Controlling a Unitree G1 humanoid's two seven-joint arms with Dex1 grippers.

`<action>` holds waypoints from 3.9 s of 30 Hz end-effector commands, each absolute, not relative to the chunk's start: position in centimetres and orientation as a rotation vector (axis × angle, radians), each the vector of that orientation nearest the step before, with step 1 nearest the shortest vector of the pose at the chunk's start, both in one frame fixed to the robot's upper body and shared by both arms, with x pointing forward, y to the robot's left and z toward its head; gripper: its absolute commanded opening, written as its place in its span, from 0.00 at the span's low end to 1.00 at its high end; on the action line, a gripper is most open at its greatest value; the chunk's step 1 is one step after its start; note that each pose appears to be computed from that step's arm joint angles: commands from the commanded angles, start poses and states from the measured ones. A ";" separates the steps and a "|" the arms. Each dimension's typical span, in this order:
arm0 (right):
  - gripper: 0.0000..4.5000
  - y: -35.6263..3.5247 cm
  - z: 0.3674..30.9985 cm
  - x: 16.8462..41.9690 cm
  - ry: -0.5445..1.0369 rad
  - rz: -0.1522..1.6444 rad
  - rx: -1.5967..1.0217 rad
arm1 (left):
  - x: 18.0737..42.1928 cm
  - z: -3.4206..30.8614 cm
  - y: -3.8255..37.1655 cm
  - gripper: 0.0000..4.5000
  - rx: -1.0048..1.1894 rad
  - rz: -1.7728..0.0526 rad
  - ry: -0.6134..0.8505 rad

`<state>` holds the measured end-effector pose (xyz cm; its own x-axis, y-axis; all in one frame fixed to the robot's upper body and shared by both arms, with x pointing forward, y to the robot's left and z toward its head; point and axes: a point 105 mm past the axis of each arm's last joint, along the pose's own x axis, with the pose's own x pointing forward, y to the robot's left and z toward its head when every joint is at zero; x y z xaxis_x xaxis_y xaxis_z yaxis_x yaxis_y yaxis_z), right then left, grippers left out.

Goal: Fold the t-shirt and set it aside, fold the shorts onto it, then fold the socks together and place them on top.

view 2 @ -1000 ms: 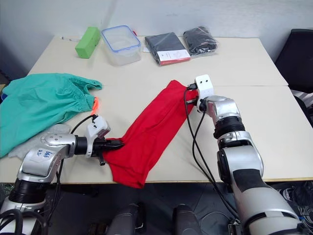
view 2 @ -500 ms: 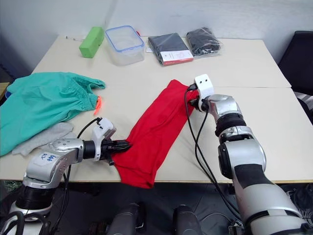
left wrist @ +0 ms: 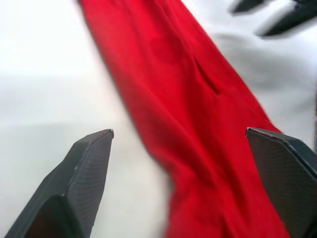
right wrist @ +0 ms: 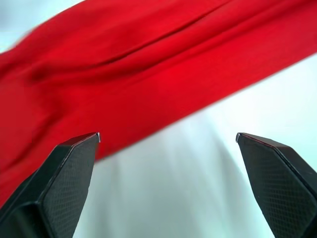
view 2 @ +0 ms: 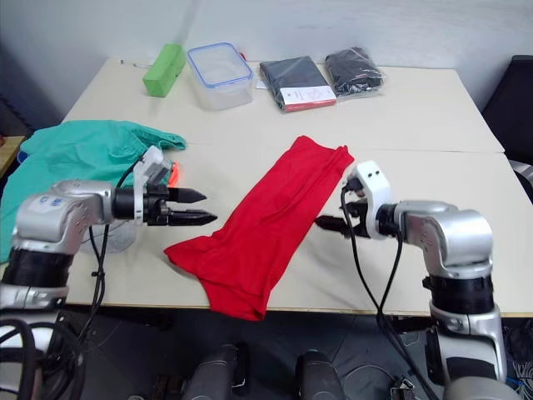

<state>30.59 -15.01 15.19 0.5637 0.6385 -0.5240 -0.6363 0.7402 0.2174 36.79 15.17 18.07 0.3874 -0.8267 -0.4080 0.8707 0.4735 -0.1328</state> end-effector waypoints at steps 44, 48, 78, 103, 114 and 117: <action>0.01 -11.2 12.3 29.9 0.736 0.894 0.129 | 42.5 15.5 10.5 0.00 0.053 -1.020 0.484; 0.01 -12.7 12.5 30.9 0.746 0.899 0.073 | 42.0 15.8 10.5 0.00 0.017 -1.037 0.468; 0.44 -16.7 15.6 31.8 0.556 1.016 -0.283 | 36.2 16.3 13.3 0.55 0.100 -0.920 0.334; 0.90 -14.2 11.2 26.1 -0.299 1.442 -1.446 | 30.9 12.4 12.1 0.96 1.406 -1.544 -0.399; 0.23 -13.0 11.4 25.9 -0.322 1.427 -1.350 | 29.9 10.8 11.7 0.20 1.361 -1.612 -0.372; 0.01 -13.1 11.4 25.8 -0.317 1.422 -1.332 | 29.5 10.6 11.7 0.01 1.347 -1.629 -0.367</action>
<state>26.06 -13.39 10.61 0.2424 0.7896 -0.5637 -0.5257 -0.3814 -0.7604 30.02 12.12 10.50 0.0902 -0.8013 -0.5915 0.4889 -0.4818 0.7272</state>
